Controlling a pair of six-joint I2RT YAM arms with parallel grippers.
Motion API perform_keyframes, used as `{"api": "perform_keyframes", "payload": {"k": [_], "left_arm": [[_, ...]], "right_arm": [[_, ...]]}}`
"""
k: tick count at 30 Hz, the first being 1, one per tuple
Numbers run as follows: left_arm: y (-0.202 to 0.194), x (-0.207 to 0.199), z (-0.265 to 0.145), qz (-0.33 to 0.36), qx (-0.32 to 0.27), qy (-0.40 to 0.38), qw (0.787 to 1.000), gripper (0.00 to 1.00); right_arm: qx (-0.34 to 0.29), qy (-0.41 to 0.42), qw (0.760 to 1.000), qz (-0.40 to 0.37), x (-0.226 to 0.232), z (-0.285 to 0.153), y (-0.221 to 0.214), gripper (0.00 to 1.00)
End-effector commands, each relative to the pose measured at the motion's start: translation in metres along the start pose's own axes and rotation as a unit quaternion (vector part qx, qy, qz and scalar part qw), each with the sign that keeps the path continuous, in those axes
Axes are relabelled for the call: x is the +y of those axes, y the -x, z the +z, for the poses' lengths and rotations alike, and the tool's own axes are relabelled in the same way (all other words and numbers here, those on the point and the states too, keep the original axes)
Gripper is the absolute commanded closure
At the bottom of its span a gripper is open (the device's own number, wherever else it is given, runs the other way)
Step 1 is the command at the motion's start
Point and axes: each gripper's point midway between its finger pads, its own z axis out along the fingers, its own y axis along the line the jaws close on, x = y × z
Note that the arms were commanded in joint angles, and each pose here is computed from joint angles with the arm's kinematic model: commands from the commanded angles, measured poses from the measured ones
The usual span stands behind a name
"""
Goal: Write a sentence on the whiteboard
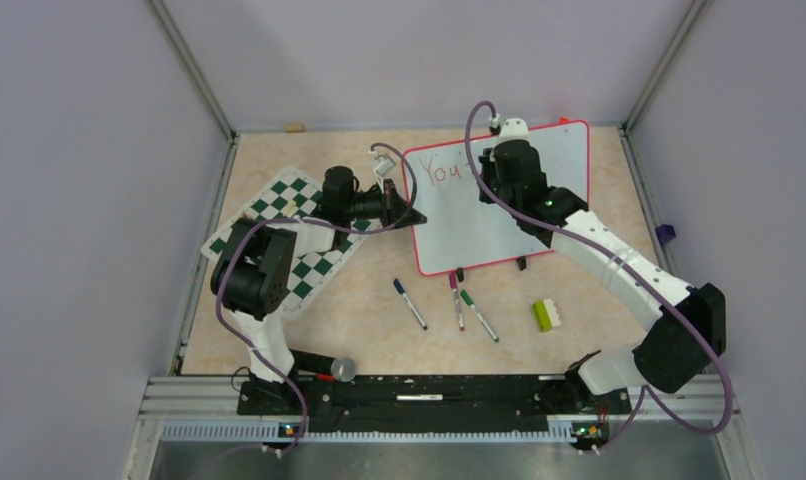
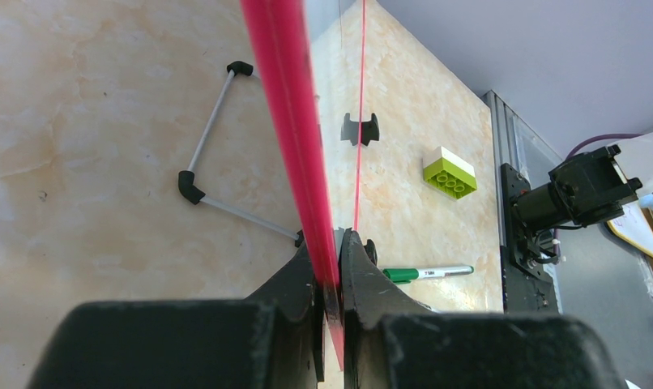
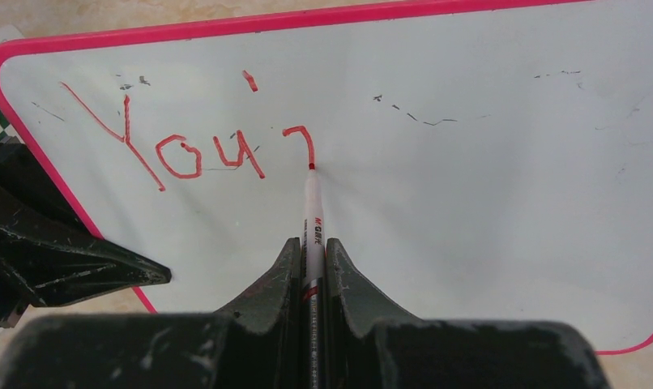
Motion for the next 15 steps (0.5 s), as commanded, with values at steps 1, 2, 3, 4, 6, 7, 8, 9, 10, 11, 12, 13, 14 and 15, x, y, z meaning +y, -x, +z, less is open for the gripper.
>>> {"api": "perform_keyframes", "payload": {"k": [1, 2, 3, 4, 6, 7, 8, 9, 10, 11, 12, 13, 14, 15], "left_arm": [[-0.028, 0.008, 0.002, 0.054, 0.023, -0.001, 0.998, 1.00], [-0.028, 0.008, 0.002, 0.053, 0.024, -0.001, 0.998, 1.00], [-0.028, 0.008, 0.002, 0.054, 0.023, -0.001, 0.998, 1.00], [-0.028, 0.008, 0.002, 0.054, 0.023, 0.000, 0.998, 1.00], [-0.028, 0.008, 0.002, 0.054, 0.023, 0.000, 0.998, 1.00], [-0.027, 0.007, 0.002, 0.055, 0.023, -0.001, 0.998, 1.00], [-0.028, 0.008, 0.002, 0.054, 0.023, 0.000, 0.998, 1.00], [-0.027, 0.008, 0.002, 0.054, 0.023, 0.000, 0.998, 1.00], [-0.028, 0.008, 0.002, 0.054, 0.023, 0.000, 0.998, 1.00], [-0.028, 0.008, 0.002, 0.053, 0.024, 0.000, 0.998, 1.00], [-0.028, 0.008, 0.002, 0.053, 0.024, -0.001, 0.998, 1.00], [-0.028, 0.008, 0.002, 0.053, 0.024, -0.001, 0.998, 1.00], [-0.028, 0.008, 0.002, 0.054, 0.023, -0.001, 0.998, 1.00], [-0.028, 0.008, 0.002, 0.053, 0.024, -0.001, 0.998, 1.00]], "right_arm": [[-0.022, -0.009, 1.000, 0.012, -0.004, 0.002, 0.019, 1.00], [-0.022, -0.009, 1.000, 0.011, -0.004, 0.002, 0.020, 1.00], [-0.022, -0.009, 1.000, 0.010, -0.003, 0.003, 0.021, 1.00], [-0.025, -0.009, 1.000, 0.010, -0.004, 0.003, 0.024, 1.00], [-0.027, -0.011, 1.000, 0.009, -0.004, 0.004, 0.026, 1.00], [-0.028, -0.012, 0.999, 0.008, -0.004, 0.004, 0.028, 1.00], [-0.029, -0.011, 0.999, 0.008, -0.003, 0.004, 0.029, 1.00], [-0.031, -0.012, 0.999, 0.008, -0.003, 0.004, 0.030, 1.00], [-0.031, -0.013, 0.999, 0.008, -0.004, 0.005, 0.031, 1.00], [-0.032, -0.013, 0.999, 0.007, -0.003, 0.005, 0.033, 1.00], [-0.034, -0.014, 0.999, 0.007, -0.003, 0.005, 0.034, 1.00], [-0.034, -0.015, 0.999, 0.006, -0.004, 0.005, 0.035, 1.00], [-0.035, -0.015, 0.999, 0.007, -0.003, 0.005, 0.035, 1.00], [-0.035, -0.017, 0.999, 0.006, -0.004, 0.006, 0.036, 1.00]]}}
